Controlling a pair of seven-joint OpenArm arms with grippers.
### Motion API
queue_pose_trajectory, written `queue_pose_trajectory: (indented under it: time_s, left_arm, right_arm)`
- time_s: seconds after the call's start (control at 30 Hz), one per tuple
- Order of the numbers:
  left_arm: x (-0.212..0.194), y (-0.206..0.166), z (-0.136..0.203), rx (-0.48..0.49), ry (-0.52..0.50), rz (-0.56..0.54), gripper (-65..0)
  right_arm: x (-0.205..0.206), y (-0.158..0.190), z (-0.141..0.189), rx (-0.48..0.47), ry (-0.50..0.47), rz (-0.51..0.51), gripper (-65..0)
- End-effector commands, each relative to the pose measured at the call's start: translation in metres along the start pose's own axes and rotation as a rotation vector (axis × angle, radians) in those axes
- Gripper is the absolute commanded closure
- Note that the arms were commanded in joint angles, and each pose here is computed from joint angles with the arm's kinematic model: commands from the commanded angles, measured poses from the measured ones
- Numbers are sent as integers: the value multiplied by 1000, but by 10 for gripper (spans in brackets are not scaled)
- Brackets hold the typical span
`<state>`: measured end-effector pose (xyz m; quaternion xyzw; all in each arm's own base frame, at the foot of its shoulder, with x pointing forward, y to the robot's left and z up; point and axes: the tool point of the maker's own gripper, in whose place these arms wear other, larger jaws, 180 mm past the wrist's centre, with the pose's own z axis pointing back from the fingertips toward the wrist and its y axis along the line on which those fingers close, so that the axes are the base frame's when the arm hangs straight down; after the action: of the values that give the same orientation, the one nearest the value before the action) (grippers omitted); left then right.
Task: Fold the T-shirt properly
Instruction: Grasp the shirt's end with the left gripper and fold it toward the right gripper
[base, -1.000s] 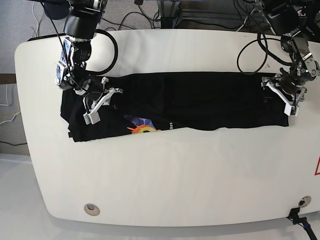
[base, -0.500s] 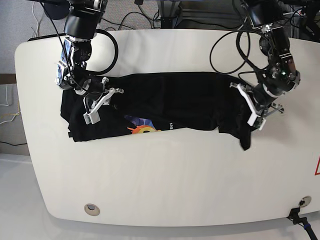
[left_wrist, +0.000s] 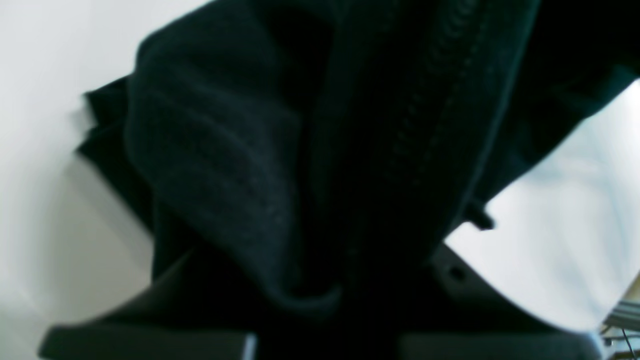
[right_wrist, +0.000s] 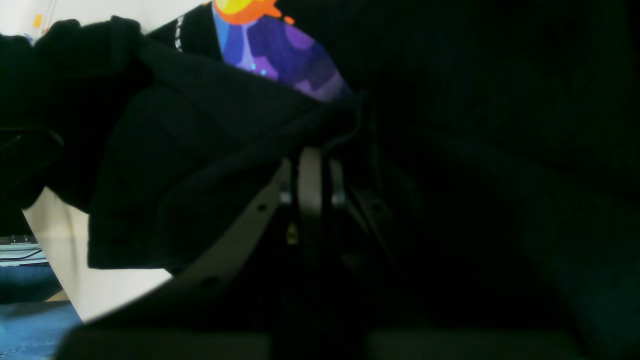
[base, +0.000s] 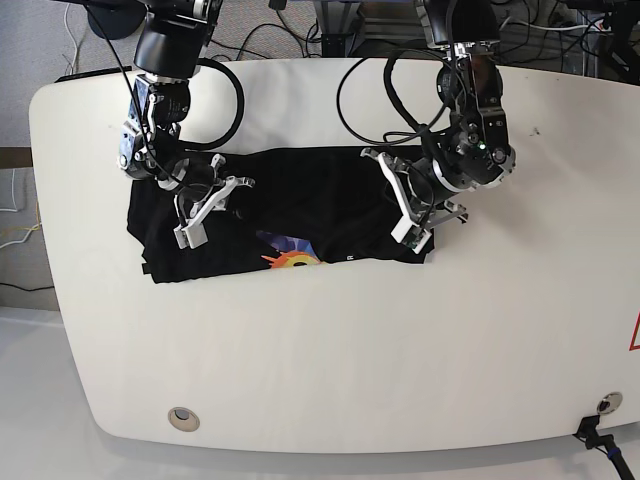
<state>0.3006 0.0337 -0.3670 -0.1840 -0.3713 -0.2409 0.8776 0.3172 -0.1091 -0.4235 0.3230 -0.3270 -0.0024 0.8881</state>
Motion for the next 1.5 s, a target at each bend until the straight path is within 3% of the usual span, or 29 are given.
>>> queue_pose_trajectory:
  time_s: [0.0,0.33,0.63,0.8,1.17,1.33,1.4,1.47]
  left_arm:
    - [13,1,0,-3,-42,-3,0]
    - [25,-15,-11,-127,-112,88,0]
    - [53,-12,11,-81,-192,21,0]
    - [56,-29,7,-121,-168,-26,0]
    - [51,-31,-4,-148,-145,-6,-7]
    - [55,-32,-3,-159,-159,0,-438]
    - [69,-39,0,-208,-214,20,-524]
    - [82,-47,4,-256,-264,38,-524]
  right_arm:
    - [-3,-3,1,-21,35,19,0]
    - [-4,4,-4,-4,32,11,0]
    - [-4,3,-3,-7,33,13,0]
    - [-5,4,-4,-4,32,11,0]
    - [-5,5,-4,-3,32,10,0]
    - [-5,5,-4,-3,32,10,0]
    - [-5,5,-4,-3,32,10,0]
    - [-5,5,-4,-3,32,10,0]
